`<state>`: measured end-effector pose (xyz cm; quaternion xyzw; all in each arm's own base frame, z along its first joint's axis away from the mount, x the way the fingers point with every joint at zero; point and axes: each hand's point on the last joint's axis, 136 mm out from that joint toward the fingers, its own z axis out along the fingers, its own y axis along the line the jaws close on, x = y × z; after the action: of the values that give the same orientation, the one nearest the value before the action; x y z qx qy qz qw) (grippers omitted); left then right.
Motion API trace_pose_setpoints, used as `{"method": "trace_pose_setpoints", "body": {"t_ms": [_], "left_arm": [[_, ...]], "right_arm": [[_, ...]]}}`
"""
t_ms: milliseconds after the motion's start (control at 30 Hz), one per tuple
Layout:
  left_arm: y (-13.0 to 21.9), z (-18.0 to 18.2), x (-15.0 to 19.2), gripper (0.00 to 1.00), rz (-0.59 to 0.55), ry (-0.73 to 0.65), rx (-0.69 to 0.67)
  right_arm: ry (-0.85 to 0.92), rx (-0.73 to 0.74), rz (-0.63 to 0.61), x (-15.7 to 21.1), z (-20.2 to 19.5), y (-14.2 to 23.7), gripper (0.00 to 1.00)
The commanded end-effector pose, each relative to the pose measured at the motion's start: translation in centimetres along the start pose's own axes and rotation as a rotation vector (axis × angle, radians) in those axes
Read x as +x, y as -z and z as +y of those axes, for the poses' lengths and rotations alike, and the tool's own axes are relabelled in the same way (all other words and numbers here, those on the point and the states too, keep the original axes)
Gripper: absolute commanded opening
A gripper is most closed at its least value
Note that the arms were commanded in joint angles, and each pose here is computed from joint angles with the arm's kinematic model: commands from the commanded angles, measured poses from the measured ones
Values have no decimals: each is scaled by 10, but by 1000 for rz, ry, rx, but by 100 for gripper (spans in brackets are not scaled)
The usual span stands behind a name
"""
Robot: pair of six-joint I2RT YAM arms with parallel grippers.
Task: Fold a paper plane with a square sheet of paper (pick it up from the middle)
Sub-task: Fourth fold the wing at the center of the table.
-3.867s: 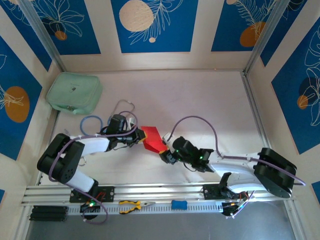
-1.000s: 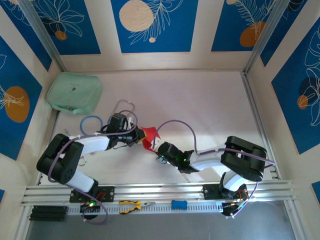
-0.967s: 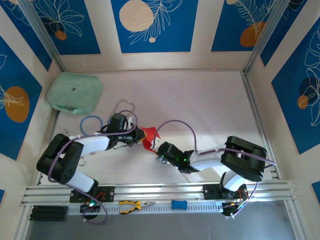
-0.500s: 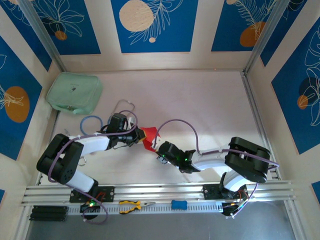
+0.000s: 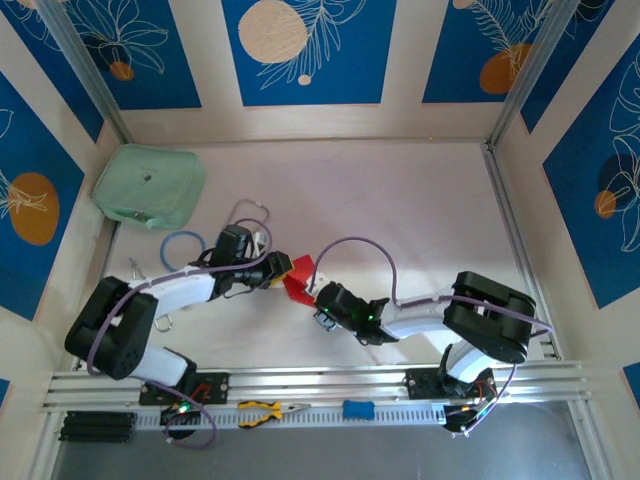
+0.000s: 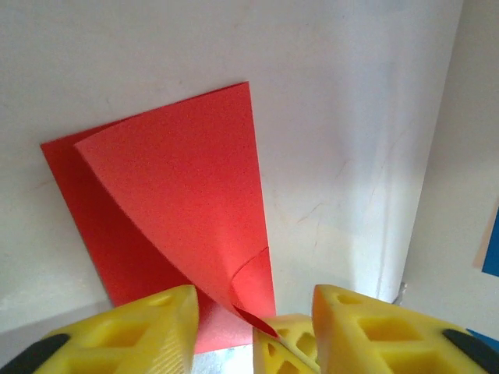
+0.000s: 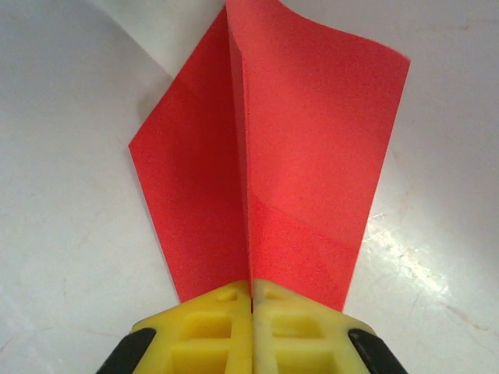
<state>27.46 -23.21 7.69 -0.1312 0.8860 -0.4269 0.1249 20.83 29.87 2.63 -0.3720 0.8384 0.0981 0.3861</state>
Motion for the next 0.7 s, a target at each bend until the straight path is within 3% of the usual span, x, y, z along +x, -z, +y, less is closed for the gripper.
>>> {"method": "trace_pose_setpoints", "body": {"t_ms": [0, 200, 367, 667], "left_arm": [[11, -4, -7, 48, -41, -35, -41], [24, -6, -8, 51, -48, -37, -87], [34, -7, -2, 51, 25, -15, -151], [31, -7, -2, 44, 9, -10, -126]], "right_arm": [[-116, -40, 4, -6, 6, -6, 7], [-216, -76, 41, -4, 8, -13, 5], [-406, -151, 86, -10, 13, -9, 5], [-633, -290, 82, -8, 20, -4, 5]]}}
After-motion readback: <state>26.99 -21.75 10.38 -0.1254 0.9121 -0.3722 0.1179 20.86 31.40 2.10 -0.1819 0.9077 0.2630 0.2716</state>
